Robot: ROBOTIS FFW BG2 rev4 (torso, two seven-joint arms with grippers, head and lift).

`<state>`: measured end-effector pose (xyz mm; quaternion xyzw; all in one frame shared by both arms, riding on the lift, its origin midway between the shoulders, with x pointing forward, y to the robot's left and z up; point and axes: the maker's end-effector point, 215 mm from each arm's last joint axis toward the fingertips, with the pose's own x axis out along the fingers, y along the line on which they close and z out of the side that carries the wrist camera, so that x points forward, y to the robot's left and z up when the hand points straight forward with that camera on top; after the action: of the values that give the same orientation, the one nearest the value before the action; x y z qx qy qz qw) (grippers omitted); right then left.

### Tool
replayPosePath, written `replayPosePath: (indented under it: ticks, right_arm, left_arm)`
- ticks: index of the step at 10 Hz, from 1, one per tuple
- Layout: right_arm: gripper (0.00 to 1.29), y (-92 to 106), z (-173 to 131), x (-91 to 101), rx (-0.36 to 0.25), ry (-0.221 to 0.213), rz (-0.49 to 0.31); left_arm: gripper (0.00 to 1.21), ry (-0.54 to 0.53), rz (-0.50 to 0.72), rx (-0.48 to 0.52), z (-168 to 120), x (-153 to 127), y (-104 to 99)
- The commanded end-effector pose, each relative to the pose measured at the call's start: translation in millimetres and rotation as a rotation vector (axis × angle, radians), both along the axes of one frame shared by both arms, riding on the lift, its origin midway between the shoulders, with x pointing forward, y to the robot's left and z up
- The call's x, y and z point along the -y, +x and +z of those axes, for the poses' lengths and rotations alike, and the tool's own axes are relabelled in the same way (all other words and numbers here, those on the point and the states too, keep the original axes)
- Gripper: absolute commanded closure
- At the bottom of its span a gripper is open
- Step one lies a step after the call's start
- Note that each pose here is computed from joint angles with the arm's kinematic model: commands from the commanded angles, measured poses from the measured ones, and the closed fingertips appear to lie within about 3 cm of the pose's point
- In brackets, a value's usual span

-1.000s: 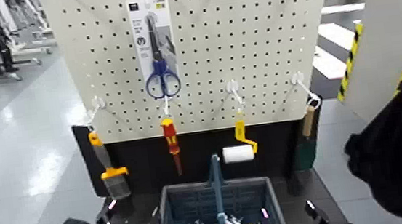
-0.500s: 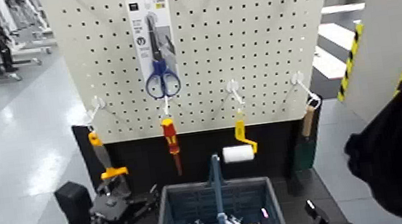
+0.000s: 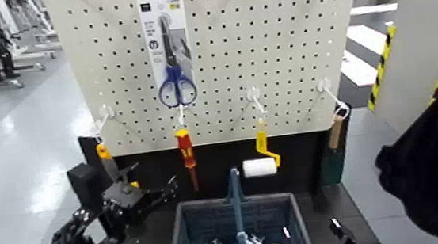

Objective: Put the red screwdriver into the crate.

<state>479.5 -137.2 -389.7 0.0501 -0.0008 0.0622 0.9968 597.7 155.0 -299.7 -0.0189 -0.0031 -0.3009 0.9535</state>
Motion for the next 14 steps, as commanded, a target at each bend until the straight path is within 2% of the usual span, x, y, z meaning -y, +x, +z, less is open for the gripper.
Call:
replayPosePath:
  ticks: [1, 4, 14]
  right_arm:
    - [0.14, 0.0, 0, -2.1, 0.000, 0.003, 0.003]
    - [0.14, 0.8, 0, -4.4, -0.001, 0.004, 0.009]
    - [0.14, 2.0, 0, -11.2, -0.001, 0.011, 0.021]
  left_arm:
    - [0.10, 0.011, -0.044, 0.007, 12, 13, 13]
    - [0.11, 0.032, -0.132, 0.008, 23, 37, 24]
    - [0.11, 0.010, -0.263, -0.013, 26, 74, 51]
